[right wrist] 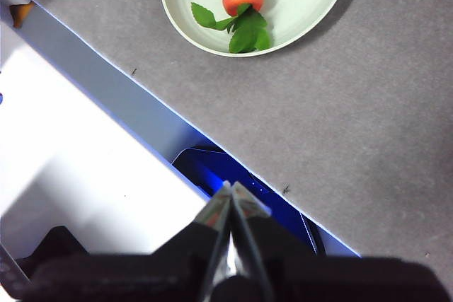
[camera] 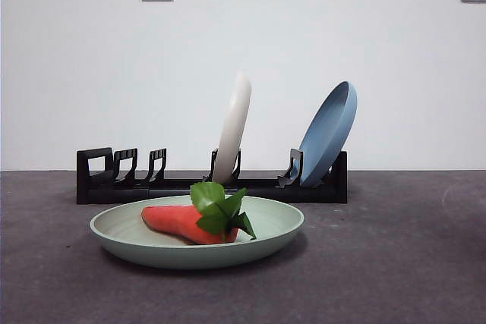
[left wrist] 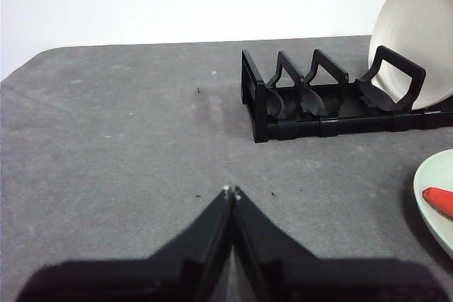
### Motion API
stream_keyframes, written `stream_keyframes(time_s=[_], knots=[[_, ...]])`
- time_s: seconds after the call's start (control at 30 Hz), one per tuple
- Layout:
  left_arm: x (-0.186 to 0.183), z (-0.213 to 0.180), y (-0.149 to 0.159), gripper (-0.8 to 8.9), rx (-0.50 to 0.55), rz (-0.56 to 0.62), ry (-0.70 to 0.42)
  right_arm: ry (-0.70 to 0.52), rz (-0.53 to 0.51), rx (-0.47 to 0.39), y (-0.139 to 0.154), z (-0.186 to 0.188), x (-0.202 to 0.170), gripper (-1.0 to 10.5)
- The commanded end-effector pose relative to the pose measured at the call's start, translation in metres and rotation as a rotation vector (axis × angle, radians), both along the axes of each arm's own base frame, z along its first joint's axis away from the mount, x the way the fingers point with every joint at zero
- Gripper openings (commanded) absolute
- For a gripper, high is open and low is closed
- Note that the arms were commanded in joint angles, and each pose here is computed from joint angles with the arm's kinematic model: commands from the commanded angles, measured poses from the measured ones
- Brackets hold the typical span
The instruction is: Take the green plate from the plate rack,put the plate on the table,take the carrot from the table,put the carrot in the plate
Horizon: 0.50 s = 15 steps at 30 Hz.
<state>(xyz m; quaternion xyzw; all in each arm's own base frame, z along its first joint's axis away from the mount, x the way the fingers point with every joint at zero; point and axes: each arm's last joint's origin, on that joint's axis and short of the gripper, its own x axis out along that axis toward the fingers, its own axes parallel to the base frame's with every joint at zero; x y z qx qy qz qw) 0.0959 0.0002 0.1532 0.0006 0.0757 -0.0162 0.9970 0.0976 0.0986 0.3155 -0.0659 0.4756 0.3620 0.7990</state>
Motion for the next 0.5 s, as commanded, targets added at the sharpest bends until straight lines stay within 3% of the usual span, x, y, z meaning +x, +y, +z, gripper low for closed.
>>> stream_keyframes(time_s=[0.03, 0.4, 0.5], knots=[[0.001, -0.004, 0.0, -0.03, -0.007, -0.002, 0.007, -0.003, -0.003, 0.006, 0.0, 0.0, 0.0, 0.0], [0.001, -0.004, 0.0, -0.03, -0.007, -0.002, 0.007, -0.006, -0.002, 0.007, 0.0, 0.0, 0.0, 0.0], [0.001, -0.004, 0.0, -0.03, -0.007, -0.002, 0.007, -0.147, -0.032, -0.027, -0.01, 0.006, 0.002, 0.0]])
